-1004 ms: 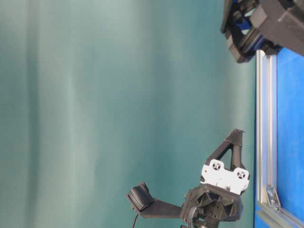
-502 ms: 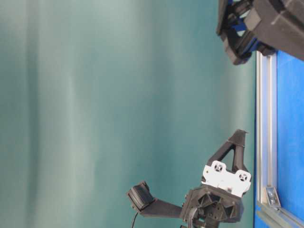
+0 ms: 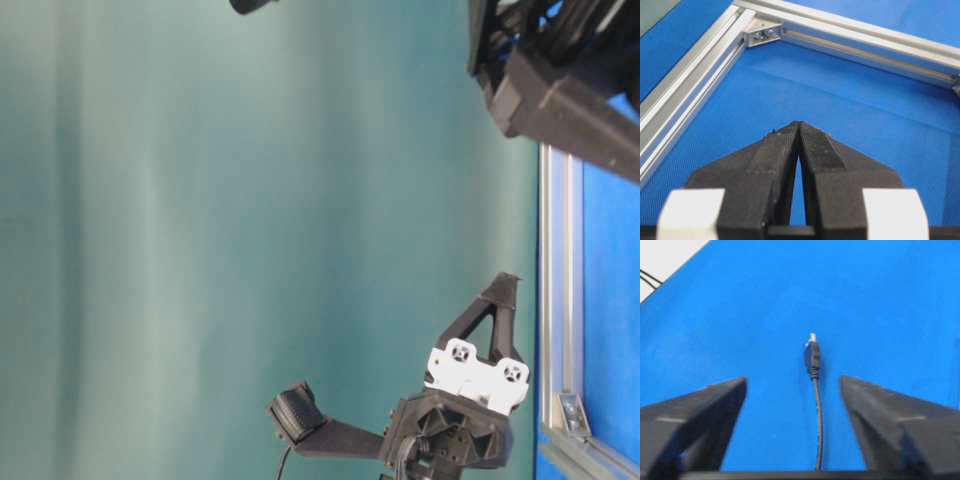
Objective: Insert the wire through the string loop located on the left side.
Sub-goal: 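Open the right gripper and lower it over the black USB cable near its plug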
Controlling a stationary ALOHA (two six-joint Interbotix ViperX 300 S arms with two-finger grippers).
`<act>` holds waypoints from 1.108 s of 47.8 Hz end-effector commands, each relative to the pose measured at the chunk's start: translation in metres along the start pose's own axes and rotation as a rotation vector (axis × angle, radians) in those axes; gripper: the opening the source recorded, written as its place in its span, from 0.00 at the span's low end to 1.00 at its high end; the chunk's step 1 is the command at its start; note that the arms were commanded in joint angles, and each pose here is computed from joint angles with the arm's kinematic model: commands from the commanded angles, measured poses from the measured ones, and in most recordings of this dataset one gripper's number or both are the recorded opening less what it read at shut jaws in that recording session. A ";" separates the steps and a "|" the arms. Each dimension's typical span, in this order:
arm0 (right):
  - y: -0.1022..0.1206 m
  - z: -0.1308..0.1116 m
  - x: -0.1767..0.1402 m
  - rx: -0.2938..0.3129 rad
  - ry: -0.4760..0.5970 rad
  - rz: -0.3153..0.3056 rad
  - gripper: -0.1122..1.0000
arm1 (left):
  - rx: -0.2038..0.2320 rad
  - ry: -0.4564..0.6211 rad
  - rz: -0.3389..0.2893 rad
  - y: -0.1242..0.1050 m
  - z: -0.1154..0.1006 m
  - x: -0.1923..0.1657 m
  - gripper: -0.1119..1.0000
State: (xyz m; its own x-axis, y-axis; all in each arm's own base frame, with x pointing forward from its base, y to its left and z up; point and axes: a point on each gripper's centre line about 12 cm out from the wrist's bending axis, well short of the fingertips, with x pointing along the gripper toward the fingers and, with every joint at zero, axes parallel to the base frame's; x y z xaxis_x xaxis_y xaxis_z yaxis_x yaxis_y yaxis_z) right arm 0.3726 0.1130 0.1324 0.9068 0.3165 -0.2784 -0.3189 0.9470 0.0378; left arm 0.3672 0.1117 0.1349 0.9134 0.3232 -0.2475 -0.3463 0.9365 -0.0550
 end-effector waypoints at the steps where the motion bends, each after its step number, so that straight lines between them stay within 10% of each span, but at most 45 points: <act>1: 0.000 0.019 -0.001 0.009 -0.051 -0.006 0.91 | 0.002 -0.044 -0.006 -0.002 0.015 -0.002 0.10; 53: -0.017 -0.031 0.060 0.067 0.014 -0.065 0.85 | -0.001 -0.027 -0.006 -0.002 0.013 -0.002 0.10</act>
State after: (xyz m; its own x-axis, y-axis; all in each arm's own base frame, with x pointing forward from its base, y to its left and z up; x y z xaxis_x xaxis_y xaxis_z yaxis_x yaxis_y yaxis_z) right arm 0.4174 0.1126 0.0705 0.9040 0.2517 -0.3456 -0.2393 0.9677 0.0790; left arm 0.3664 0.1113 0.1321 0.9092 0.3209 -0.2653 -0.3465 0.9364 -0.0548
